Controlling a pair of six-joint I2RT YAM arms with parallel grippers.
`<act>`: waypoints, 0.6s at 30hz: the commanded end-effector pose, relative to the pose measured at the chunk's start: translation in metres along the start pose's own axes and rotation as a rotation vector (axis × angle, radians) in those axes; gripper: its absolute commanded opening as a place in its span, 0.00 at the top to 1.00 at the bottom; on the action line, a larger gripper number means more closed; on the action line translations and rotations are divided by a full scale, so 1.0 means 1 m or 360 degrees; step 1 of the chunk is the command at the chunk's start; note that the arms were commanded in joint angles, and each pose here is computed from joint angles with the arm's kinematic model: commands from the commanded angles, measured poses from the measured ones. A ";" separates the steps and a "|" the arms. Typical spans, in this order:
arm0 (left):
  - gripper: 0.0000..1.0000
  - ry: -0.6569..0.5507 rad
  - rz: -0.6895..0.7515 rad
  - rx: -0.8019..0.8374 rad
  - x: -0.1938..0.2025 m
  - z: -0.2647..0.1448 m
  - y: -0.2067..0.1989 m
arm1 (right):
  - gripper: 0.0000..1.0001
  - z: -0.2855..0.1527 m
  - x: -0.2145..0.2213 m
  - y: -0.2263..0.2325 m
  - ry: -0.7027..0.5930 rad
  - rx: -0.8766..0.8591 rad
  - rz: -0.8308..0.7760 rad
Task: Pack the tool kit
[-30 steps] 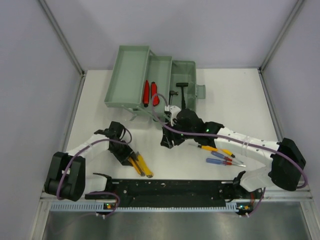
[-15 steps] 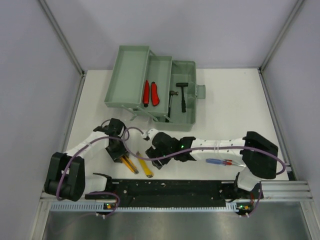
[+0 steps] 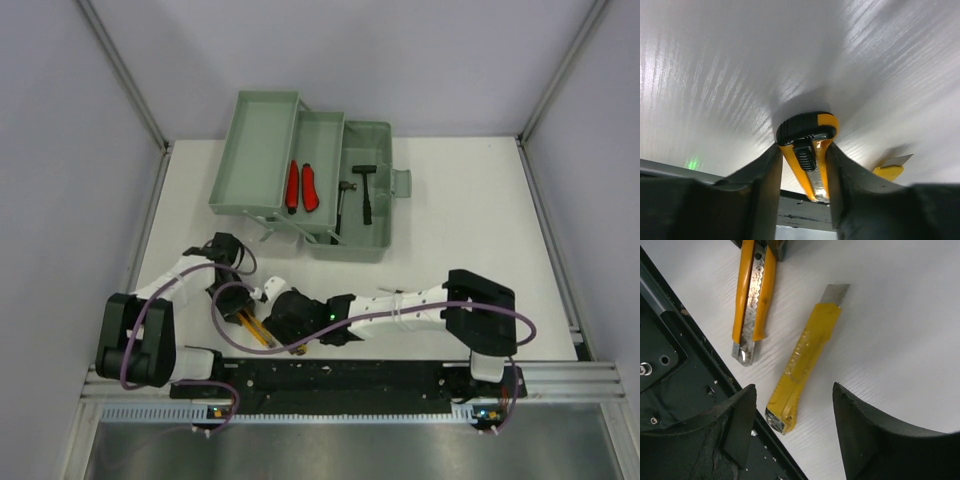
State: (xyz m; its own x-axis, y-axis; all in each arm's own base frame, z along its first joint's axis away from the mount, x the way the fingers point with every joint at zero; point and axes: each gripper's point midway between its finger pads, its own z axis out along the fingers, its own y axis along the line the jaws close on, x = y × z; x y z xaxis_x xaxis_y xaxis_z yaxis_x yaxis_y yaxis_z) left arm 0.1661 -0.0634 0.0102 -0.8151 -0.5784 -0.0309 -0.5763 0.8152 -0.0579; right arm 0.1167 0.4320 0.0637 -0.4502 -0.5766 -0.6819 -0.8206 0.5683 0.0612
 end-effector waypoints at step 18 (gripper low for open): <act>0.73 0.0022 -0.0007 0.0090 -0.019 0.017 0.001 | 0.86 0.030 0.022 0.005 0.0045 0.0278 0.0073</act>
State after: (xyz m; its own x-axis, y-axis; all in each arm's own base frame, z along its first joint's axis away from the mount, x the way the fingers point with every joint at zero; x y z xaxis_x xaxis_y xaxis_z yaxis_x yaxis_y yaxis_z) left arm 0.1665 -0.0622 0.0114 -0.8095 -0.5841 0.0593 -0.5866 0.8005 -0.1230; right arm 0.1113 0.4388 0.0234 -0.5001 -0.5661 -0.6553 -0.7465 0.6654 -0.0051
